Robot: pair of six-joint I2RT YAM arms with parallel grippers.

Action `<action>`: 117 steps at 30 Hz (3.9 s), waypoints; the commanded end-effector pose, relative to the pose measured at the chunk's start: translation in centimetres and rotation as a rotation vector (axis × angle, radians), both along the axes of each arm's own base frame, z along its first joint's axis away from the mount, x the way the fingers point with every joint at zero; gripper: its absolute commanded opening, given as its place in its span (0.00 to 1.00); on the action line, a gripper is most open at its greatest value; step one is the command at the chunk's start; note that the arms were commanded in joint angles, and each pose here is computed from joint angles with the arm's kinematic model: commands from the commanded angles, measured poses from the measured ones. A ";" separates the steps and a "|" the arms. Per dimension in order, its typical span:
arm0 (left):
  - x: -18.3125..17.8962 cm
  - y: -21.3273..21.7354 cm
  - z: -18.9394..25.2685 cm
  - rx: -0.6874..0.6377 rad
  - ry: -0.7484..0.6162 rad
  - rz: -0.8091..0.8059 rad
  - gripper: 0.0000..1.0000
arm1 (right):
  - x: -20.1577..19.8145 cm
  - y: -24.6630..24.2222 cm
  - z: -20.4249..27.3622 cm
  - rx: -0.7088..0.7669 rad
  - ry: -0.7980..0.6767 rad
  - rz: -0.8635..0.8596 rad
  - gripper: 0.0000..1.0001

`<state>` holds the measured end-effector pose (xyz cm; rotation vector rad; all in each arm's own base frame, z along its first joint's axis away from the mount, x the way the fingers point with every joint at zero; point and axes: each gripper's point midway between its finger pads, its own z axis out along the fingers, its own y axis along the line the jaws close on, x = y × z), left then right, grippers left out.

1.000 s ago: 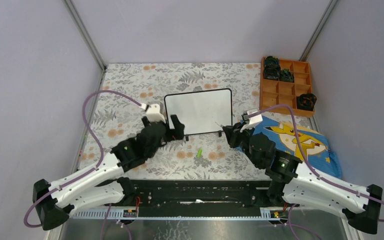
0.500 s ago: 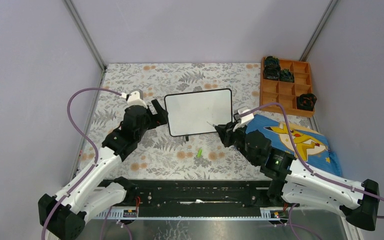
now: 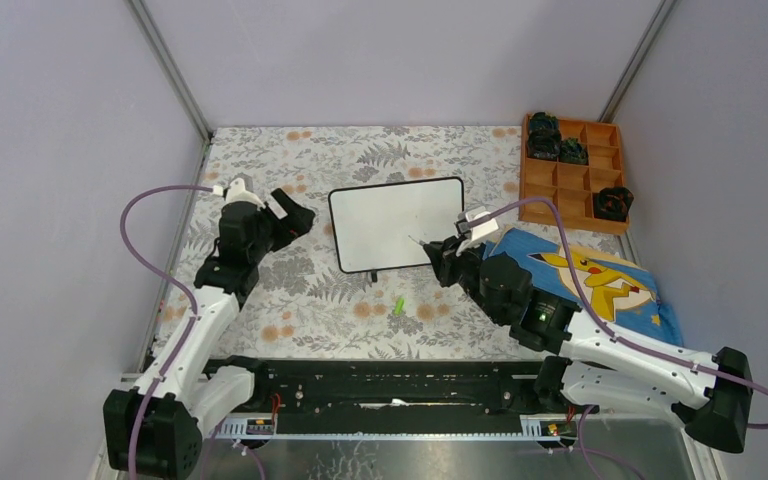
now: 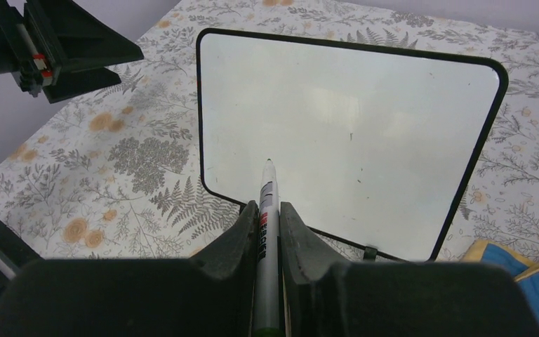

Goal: Write a sentence on the whiteboard

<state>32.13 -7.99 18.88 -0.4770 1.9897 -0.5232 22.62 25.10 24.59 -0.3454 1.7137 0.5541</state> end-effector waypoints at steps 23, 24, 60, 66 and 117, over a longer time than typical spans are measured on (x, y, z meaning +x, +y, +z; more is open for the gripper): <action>2.9 -3.6 3.2 -0.268 -0.312 -0.173 0.99 | 0.9 2.1 5.2 0.115 -0.060 0.023 0.00; 3.1 -4.1 3.5 -0.271 -0.293 -0.211 0.99 | 0.9 2.2 5.1 0.117 -0.059 0.026 0.00; 2.6 -5.9 -0.2 -0.151 -0.287 -0.450 0.99 | 0.9 5.9 4.9 0.141 -0.060 0.141 0.00; 2.3 -5.9 -2.8 -0.248 -0.259 -0.538 0.93 | -0.3 6.6 5.8 0.175 -0.096 0.227 0.00; 1.6 -7.3 -8.0 -0.398 -0.227 -0.670 0.41 | 0.2 10.4 3.9 0.171 -0.039 0.301 0.00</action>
